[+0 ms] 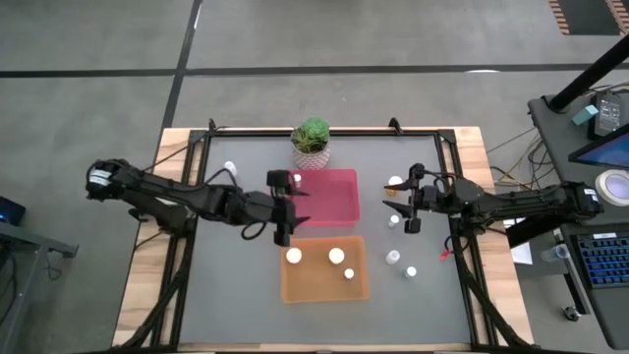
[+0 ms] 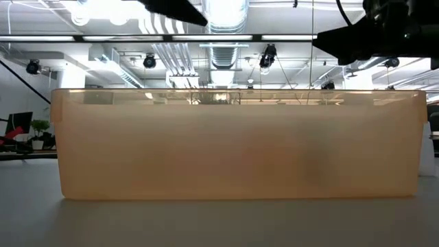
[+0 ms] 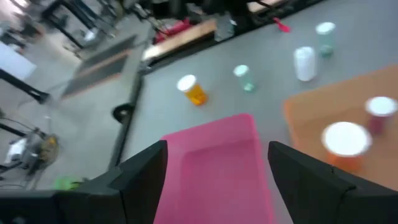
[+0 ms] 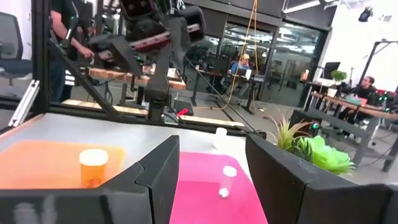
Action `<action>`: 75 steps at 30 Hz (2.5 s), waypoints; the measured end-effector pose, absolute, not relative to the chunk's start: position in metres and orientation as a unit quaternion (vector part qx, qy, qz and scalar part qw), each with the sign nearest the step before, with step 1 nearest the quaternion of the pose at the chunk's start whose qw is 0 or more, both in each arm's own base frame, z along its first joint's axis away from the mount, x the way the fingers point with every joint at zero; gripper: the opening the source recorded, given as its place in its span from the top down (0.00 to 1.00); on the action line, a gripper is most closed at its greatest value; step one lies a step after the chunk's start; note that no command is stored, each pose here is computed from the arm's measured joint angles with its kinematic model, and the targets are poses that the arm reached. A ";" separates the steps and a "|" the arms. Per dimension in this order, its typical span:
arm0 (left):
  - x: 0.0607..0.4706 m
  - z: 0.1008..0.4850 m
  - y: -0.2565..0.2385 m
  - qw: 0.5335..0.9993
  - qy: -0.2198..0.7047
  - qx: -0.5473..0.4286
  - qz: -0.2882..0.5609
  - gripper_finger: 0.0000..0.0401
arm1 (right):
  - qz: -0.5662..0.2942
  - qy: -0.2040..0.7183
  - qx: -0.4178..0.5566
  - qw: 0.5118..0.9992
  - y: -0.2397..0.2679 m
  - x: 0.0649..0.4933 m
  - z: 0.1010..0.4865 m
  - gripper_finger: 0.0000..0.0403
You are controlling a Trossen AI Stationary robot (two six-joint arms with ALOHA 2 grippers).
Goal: Pick and place medicine bottles into bin by pill shape (circle, oval)
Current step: Put the white capsule bottle into the orange bin
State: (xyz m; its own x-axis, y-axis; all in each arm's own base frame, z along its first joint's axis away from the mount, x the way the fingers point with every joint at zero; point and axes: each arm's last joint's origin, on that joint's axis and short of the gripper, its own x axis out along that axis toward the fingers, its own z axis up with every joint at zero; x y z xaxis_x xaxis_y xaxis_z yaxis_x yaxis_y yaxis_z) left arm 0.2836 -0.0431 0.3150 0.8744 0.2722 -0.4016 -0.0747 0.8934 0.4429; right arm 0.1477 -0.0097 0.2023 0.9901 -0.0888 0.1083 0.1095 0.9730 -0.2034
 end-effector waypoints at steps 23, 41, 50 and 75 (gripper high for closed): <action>0.263 0.291 0.027 0.937 0.125 0.205 0.252 0.35 | -0.095 -0.023 0.124 0.987 -0.013 0.150 0.193 0.56; 0.225 0.280 0.065 0.884 0.238 0.063 0.396 0.35 | -0.094 -0.026 0.146 0.984 -0.013 0.150 0.193 0.56; 0.197 0.279 0.086 0.837 0.262 -0.058 0.477 0.35 | -0.094 -0.026 0.146 0.984 -0.013 0.150 0.193 0.56; 0.159 0.208 0.157 0.656 0.486 -0.261 0.515 0.35 | -0.099 0.030 0.111 0.988 -0.013 0.149 0.184 0.56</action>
State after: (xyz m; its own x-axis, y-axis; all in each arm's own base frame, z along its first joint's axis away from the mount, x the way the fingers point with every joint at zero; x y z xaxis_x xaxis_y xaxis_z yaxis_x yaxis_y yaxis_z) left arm 0.1588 0.1565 0.2080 -0.0039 0.4218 -0.9067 -0.9298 0.3321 0.1585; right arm 0.1494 -0.0127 0.1836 0.9786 -0.1894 -0.0810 0.2026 0.9557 0.2133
